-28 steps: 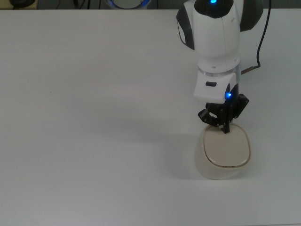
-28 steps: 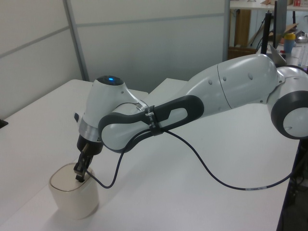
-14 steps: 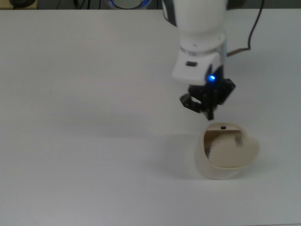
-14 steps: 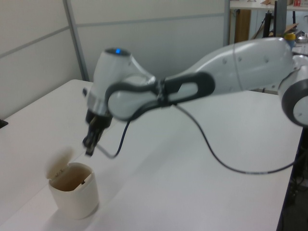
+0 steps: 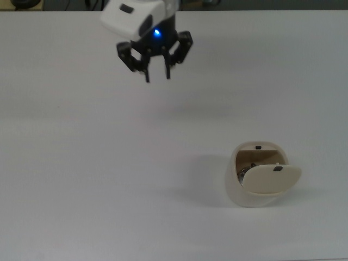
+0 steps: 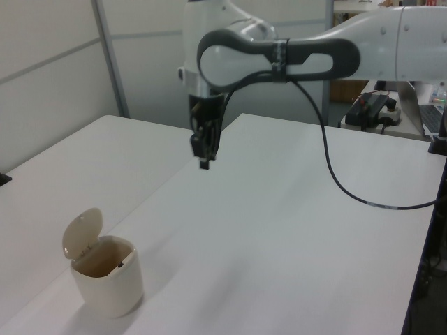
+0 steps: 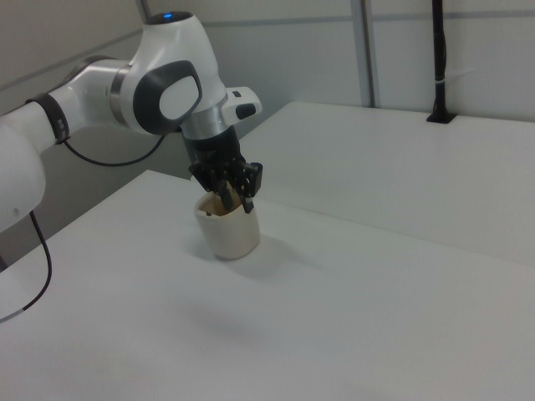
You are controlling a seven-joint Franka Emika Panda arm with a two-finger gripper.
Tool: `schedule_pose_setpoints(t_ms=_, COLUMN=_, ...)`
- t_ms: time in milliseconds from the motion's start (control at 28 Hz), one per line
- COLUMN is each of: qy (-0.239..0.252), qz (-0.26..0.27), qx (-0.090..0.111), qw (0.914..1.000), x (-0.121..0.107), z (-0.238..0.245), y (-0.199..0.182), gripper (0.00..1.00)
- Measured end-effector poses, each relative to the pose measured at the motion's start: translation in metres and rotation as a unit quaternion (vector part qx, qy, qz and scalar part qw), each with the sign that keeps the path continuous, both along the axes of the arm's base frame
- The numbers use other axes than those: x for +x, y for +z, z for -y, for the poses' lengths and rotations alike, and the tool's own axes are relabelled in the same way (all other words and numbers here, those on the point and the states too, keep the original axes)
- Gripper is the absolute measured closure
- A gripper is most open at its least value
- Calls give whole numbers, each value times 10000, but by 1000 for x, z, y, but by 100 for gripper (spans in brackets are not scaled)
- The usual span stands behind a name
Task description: Open the trash can
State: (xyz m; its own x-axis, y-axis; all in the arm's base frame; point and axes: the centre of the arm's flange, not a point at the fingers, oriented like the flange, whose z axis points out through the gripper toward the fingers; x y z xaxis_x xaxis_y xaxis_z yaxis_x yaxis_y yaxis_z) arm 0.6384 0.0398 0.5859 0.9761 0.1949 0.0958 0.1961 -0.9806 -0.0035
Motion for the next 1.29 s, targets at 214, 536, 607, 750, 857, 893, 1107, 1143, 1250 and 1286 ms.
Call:
schedule_pose_setpoints(t_ms=214, qy=-362, qz=-235, qx=-121, qw=9990, x=-16, z=44, y=14, gripper=33)
schedule_pose_setpoints(t_ms=536, qy=-659, qz=-497, qx=-539, qw=9951, x=-26, z=84, y=13, gripper=0)
schedule_pose_setpoints(t_ms=607, qy=-665, qz=-519, qx=-585, qw=9947, x=-26, z=85, y=12, gripper=0)
schedule_pose_setpoints(t_ms=750, qy=-664, qz=-525, qx=-593, qw=9946, x=-26, z=84, y=12, gripper=0)
schedule_pose_setpoints(t_ms=857, qy=-660, qz=-527, qx=-593, qw=9947, x=-26, z=84, y=12, gripper=0)
schedule_pose_setpoints(t_ms=893, qy=-659, qz=-527, qx=-592, qw=9947, x=-26, z=83, y=12, gripper=0)
schedule_pose_setpoints(t_ms=1107, qy=-652, qz=-545, qx=-466, qw=9953, x=-26, z=81, y=10, gripper=0)
schedule_pose_setpoints(t_ms=1143, qy=-651, qz=-548, qx=-432, qw=9954, x=-26, z=80, y=9, gripper=0)
schedule_pose_setpoints(t_ms=1250, qy=-655, qz=-552, qx=-309, qw=9958, x=-26, z=79, y=9, gripper=0)
schedule_pose_setpoints(t_ms=1286, qy=-658, qz=-552, qx=-290, qw=9959, x=-26, z=79, y=9, gripper=0)
